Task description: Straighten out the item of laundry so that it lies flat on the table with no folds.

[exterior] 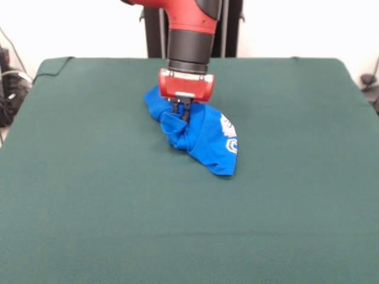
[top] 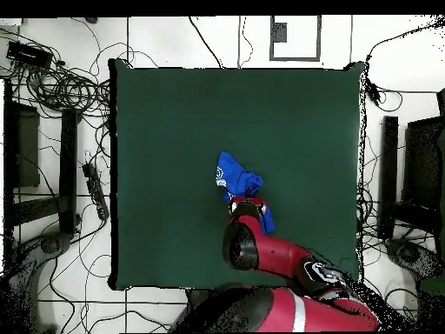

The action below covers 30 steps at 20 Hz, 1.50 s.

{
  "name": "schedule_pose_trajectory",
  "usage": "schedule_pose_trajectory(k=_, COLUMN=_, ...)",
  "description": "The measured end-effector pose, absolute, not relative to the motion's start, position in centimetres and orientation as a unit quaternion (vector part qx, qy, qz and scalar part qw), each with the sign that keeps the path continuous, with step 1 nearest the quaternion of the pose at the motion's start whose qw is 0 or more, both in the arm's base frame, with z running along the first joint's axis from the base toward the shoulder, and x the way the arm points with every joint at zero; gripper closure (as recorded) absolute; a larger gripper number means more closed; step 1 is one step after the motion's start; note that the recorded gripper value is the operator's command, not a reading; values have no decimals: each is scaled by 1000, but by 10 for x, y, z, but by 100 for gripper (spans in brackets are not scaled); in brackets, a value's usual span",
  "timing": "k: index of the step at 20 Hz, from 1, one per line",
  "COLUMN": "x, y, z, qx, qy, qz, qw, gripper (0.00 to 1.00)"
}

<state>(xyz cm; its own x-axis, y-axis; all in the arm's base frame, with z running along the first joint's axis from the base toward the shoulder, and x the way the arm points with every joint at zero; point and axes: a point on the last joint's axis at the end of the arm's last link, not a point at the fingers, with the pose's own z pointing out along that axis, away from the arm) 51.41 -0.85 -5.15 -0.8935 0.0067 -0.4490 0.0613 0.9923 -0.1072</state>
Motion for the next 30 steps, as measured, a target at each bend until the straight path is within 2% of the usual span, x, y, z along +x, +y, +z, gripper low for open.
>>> schedule_pose_trajectory(k=6, x=510, y=2, z=-48, qx=65, qy=951, qz=-137, qw=269, gripper=100)
schedule_pose_trajectory(k=7, x=507, y=8, z=-41, qx=83, qy=933, qz=-183, qw=297, gripper=100)
schedule_pose_trajectory(k=9, x=506, y=12, z=-36, qx=90, qy=921, qz=-211, qw=315, gripper=100)
schedule_pose_trajectory(k=10, x=502, y=20, z=-24, qx=101, qy=891, qz=-265, qw=355, gripper=100)
schedule_pose_trajectory(k=16, x=486, y=30, z=-7, qx=92, qy=804, qz=-385, qw=444, gripper=100)
schedule_pose_trajectory(k=22, x=469, y=6, z=-31, qx=86, qy=765, qz=-449, qw=453, gripper=100)
schedule_pose_trajectory(k=30, x=462, y=-47, z=-117, qx=93, qy=740, qz=-499, qw=440, gripper=100)
